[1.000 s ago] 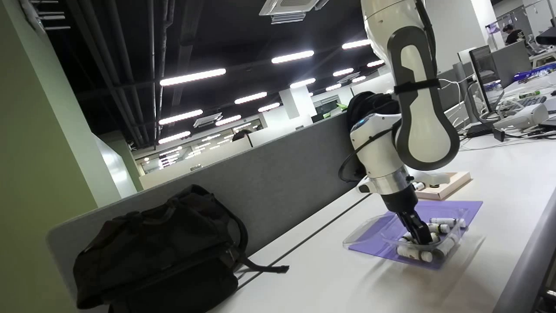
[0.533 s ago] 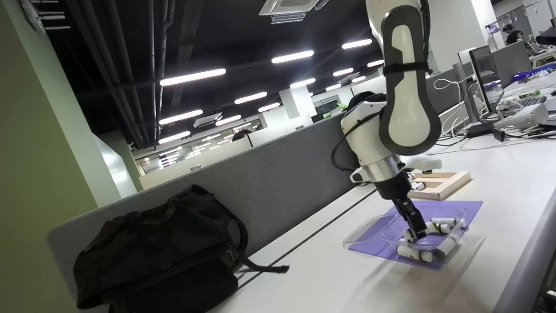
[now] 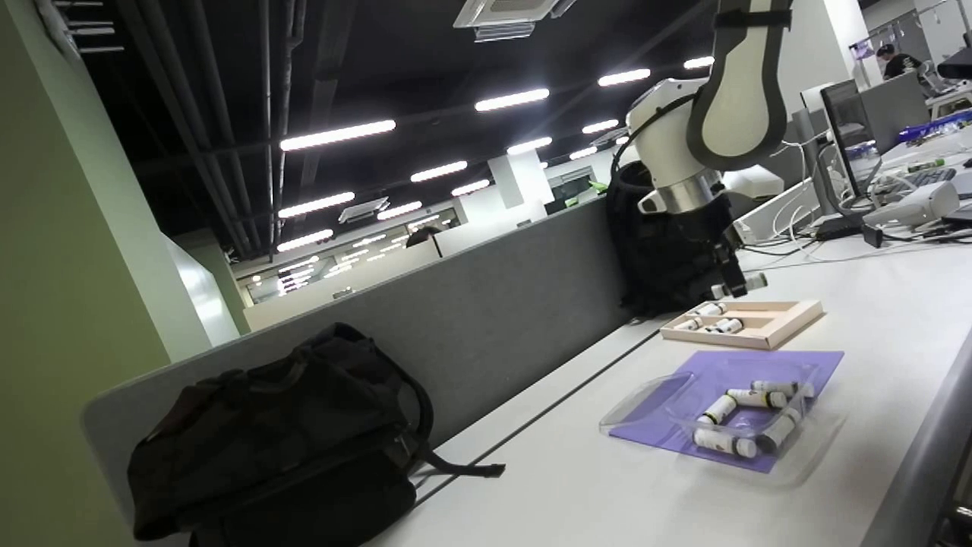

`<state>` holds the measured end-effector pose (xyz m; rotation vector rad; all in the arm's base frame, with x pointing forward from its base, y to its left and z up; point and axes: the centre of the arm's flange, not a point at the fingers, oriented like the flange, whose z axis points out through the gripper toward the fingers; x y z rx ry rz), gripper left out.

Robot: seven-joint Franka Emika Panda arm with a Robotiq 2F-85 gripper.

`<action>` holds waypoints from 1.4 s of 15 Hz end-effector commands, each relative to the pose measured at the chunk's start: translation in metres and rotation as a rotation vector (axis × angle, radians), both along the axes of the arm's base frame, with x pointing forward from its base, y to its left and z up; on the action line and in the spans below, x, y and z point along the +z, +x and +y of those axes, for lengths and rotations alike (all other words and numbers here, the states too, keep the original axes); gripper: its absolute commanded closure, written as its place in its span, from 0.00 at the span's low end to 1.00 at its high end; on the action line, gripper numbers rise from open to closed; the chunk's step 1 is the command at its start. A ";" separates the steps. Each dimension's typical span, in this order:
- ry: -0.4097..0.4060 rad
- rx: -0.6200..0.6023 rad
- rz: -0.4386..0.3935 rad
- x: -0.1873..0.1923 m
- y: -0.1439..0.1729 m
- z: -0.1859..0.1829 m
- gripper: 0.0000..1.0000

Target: Pick up one small bottle from plastic container and place it on the table.

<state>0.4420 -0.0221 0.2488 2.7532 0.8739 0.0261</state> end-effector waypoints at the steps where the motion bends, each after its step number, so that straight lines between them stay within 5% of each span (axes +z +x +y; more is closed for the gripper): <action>1: -0.009 -0.194 -0.051 -0.006 -0.018 -0.075 0.93; 7: 0.064 -0.312 -0.096 -0.054 -0.015 -0.116 0.93; 16: 0.114 -0.291 -0.023 -0.151 -0.002 -0.080 0.93; 17: 0.118 -0.289 -0.025 -0.149 0.000 -0.075 0.59; 18: 0.117 -0.288 -0.028 -0.145 0.001 -0.071 0.46; 21: 0.125 -0.266 -0.070 -0.106 0.003 -0.058 0.27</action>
